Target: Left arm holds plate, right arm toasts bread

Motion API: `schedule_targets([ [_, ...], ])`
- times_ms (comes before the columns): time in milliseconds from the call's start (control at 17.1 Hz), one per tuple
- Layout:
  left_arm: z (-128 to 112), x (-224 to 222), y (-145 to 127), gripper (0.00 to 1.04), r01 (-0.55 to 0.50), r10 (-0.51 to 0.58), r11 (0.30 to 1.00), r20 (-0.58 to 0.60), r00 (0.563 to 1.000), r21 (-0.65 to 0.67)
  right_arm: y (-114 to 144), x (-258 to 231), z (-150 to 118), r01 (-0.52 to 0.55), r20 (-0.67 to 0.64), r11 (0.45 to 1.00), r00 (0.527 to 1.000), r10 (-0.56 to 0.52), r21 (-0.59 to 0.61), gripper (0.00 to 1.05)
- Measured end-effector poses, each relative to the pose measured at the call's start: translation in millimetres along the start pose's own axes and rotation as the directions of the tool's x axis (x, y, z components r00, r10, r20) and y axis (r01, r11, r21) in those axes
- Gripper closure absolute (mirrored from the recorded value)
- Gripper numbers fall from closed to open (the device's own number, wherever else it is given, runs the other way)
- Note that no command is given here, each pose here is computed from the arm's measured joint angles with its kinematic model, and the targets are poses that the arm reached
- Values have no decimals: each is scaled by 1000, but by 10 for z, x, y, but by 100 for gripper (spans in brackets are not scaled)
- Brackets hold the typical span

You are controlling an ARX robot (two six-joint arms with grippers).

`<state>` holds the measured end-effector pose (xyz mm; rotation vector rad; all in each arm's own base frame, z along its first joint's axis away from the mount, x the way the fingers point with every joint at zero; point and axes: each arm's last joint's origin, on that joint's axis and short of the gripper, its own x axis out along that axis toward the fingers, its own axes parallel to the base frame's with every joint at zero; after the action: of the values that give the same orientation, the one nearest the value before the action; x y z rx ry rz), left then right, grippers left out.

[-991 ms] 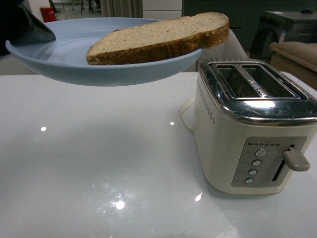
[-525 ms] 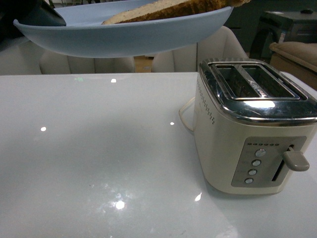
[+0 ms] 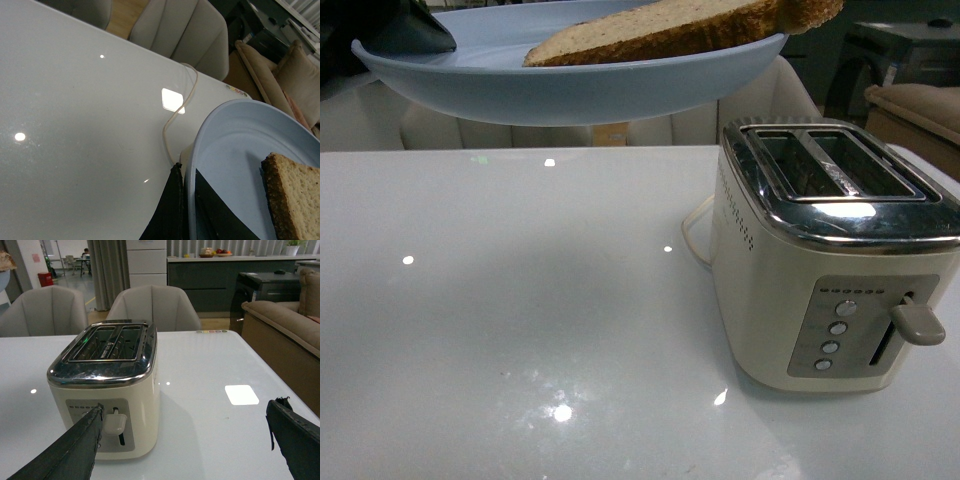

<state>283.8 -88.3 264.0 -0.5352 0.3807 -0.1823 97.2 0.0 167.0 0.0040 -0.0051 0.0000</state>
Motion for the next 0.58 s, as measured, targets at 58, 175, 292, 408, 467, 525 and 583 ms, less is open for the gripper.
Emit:
schedule_targets([
  [58,-6,0,-10,102,4,-4,1000,-2,1000,2,0,0,0,0,0,1000,1000,0,0,6],
  [175,-9,0,-13,102,5,-5,1000,-3,1000,2,0,0,0,0,0,1000,1000,0,0,6],
  [292,-9,0,-13,102,4,-4,1000,-3,1000,2,0,0,0,0,0,1000,1000,0,0,6],
  [408,-9,0,-13,102,4,-4,1000,-3,1000,2,0,0,0,0,0,1000,1000,0,0,6],
  [467,-9,0,-13,102,4,-4,1000,-3,1000,2,0,0,0,0,0,1000,1000,0,0,6],
  [525,-9,0,-13,102,4,-4,1000,-3,1000,2,0,0,0,0,0,1000,1000,0,0,6],
  [583,-9,0,-13,102,4,-4,1000,-3,1000,2,0,0,0,0,0,1000,1000,0,0,6],
])
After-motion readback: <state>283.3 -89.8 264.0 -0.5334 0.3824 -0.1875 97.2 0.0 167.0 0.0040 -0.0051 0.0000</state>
